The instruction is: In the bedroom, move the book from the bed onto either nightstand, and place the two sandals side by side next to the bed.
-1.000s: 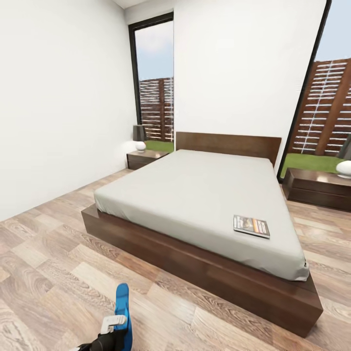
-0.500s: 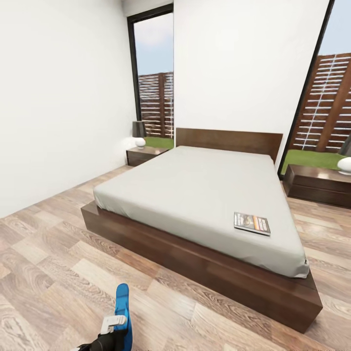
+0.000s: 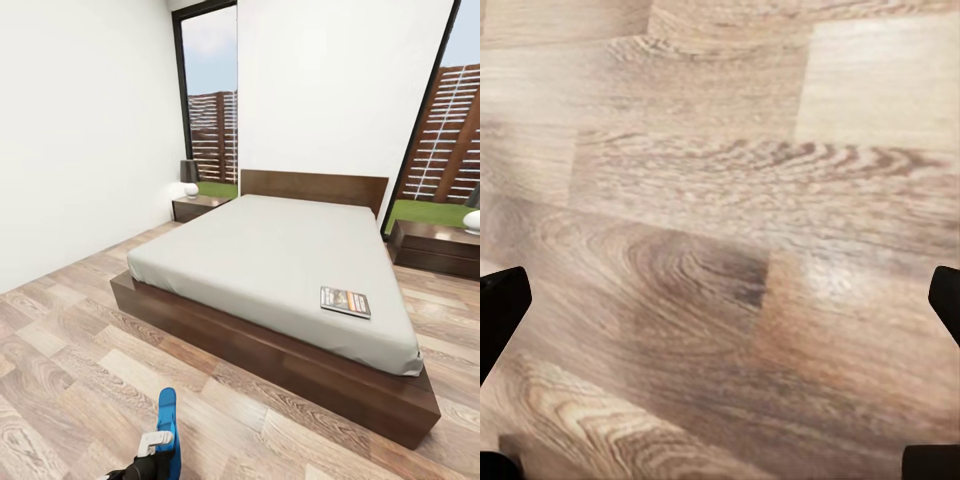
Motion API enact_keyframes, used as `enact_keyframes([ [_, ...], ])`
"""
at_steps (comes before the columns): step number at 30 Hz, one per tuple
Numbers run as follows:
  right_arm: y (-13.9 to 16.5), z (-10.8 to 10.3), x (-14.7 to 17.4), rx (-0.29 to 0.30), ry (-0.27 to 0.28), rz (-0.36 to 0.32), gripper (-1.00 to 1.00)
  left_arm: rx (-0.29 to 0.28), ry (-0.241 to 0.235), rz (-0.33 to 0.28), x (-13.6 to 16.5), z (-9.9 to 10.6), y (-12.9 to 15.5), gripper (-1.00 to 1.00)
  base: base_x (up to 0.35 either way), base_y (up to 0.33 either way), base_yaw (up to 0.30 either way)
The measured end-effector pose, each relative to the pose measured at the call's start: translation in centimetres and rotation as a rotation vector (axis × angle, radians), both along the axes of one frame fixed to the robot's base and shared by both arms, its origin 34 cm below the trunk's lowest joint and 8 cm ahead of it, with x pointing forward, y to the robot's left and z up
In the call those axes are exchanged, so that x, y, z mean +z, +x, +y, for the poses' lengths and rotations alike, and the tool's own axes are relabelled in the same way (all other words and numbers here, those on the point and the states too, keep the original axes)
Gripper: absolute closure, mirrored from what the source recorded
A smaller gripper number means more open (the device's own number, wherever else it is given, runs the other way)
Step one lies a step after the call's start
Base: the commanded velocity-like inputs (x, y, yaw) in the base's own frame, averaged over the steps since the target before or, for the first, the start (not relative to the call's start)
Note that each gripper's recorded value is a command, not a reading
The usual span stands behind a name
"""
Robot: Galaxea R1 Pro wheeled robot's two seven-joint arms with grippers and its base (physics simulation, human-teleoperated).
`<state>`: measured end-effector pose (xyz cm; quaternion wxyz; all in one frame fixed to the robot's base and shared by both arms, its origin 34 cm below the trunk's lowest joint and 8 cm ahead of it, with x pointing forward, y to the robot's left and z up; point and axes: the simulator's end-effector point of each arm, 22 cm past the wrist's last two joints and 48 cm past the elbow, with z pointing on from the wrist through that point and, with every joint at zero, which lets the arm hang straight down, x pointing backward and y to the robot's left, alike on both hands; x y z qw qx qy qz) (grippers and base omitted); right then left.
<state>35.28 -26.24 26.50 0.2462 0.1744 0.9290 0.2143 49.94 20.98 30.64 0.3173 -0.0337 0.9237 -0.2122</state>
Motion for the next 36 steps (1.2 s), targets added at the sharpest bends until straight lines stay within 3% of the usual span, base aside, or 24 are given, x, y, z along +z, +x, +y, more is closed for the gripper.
enact_keyframes([
  [36,-1.8,-0.1,-1.4,0.0,-0.001,0.057,-1.0,0.0,0.0,0.057,-2.2,0.0,-1.6,1.0,0.0,0.0,0.0],
])
